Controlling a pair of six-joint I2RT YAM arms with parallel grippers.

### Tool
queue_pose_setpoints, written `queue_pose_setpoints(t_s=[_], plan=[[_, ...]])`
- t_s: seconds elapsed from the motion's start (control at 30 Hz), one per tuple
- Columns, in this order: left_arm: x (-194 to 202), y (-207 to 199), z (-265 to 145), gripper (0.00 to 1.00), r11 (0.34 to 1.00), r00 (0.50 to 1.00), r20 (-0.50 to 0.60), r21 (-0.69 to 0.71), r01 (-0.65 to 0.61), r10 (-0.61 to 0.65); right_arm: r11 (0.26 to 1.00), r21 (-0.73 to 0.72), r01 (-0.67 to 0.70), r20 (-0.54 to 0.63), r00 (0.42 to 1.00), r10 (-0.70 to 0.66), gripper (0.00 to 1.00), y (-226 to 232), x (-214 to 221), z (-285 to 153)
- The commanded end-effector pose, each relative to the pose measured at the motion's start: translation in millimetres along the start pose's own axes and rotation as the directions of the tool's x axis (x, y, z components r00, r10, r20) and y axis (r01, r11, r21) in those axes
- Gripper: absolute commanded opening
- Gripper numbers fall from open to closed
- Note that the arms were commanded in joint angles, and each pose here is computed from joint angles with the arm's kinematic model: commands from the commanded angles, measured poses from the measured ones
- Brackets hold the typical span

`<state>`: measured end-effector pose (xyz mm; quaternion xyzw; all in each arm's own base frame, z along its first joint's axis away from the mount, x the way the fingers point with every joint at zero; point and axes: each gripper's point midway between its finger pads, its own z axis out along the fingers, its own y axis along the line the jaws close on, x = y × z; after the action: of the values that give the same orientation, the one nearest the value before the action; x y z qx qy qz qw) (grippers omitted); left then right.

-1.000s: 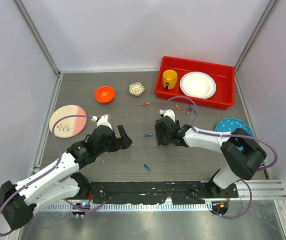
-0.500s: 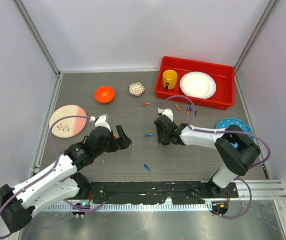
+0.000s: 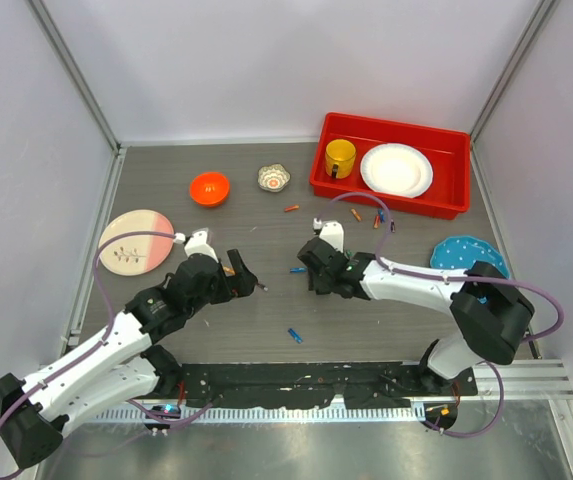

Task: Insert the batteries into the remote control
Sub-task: Pick up the remote control from the center of the board, then place the remote control at the center of the board.

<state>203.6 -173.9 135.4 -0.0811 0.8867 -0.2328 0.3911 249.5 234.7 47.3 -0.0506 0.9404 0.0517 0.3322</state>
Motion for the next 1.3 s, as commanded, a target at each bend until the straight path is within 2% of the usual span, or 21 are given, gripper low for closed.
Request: queue_pose_setpoints(t_s=[0.0, 0.1, 0.13, 0.27, 0.37, 0.9, 1.0, 1.03, 1.1, 1.13, 1.27], plan=[[-8.3, 2.8, 0.0, 0.98, 0.999, 0.999, 0.042, -0.020, 0.031, -0.030, 0.992, 0.020, -0.124, 0.081, 0.989, 0.122, 0.08, 20.0, -25.8, -18.4], [-9.4, 4.8, 0.0, 0.97, 0.998, 0.998, 0.049, -0.033, 0.049, -0.047, 0.979, 0.077, -0.189, 0.084, 0.980, 0.183, 0.06, 11.4, -14.1, -16.1], [-9.7, 5.4, 0.0, 0.97, 0.998, 0.997, 0.051, -0.037, 0.055, -0.053, 0.964, 0.081, -0.253, 0.087, 0.965, 0.246, 0.06, 10.2, -12.1, -15.9], [-11.6, 13.0, -0.6, 0.95, 0.995, 0.995, 0.069, -0.076, 0.072, -0.067, 0.927, 0.097, -0.362, 0.109, 0.930, 0.352, 0.05, 0.7, 0.1, -18.9], [-12.8, 16.0, -0.3, 0.95, 0.992, 0.994, 0.079, -0.092, 0.082, -0.075, 0.909, 0.128, -0.396, 0.102, 0.917, 0.385, 0.04, -1.9, 11.9, -18.7], [-11.8, 22.0, 5.4, 0.92, 0.986, 0.987, 0.111, -0.108, 0.125, -0.113, 0.906, 0.177, -0.385, 0.017, 0.922, 0.388, 0.09, 48.3, 52.2, -9.8], [-11.6, 23.9, 5.2, 0.92, 0.986, 0.987, 0.115, -0.113, 0.126, -0.113, 0.913, 0.169, -0.372, 0.002, 0.926, 0.377, 0.18, 57.3, 53.7, -9.2], [-11.6, 23.8, 5.5, 0.92, 0.986, 0.987, 0.115, -0.113, 0.125, -0.112, 0.917, 0.169, -0.361, -0.003, 0.930, 0.367, 0.29, 58.6, 55.1, -9.0], [-11.4, 24.0, 5.3, 0.91, 0.986, 0.988, 0.113, -0.113, 0.122, -0.110, 0.918, 0.174, -0.356, 0.004, 0.933, 0.360, 0.43, 55.1, 54.6, -10.1], [-10.9, 24.2, 5.5, 0.91, 0.987, 0.989, 0.110, -0.114, 0.116, -0.103, 0.917, 0.167, -0.363, 0.014, 0.931, 0.366, 0.54, 53.6, 50.9, -14.0], [-10.6, 22.9, 5.7, 0.92, 0.988, 0.990, 0.104, -0.112, 0.107, -0.095, 0.916, 0.148, -0.374, 0.062, 0.927, 0.369, 0.73, 44.9, 34.7, -27.8]])
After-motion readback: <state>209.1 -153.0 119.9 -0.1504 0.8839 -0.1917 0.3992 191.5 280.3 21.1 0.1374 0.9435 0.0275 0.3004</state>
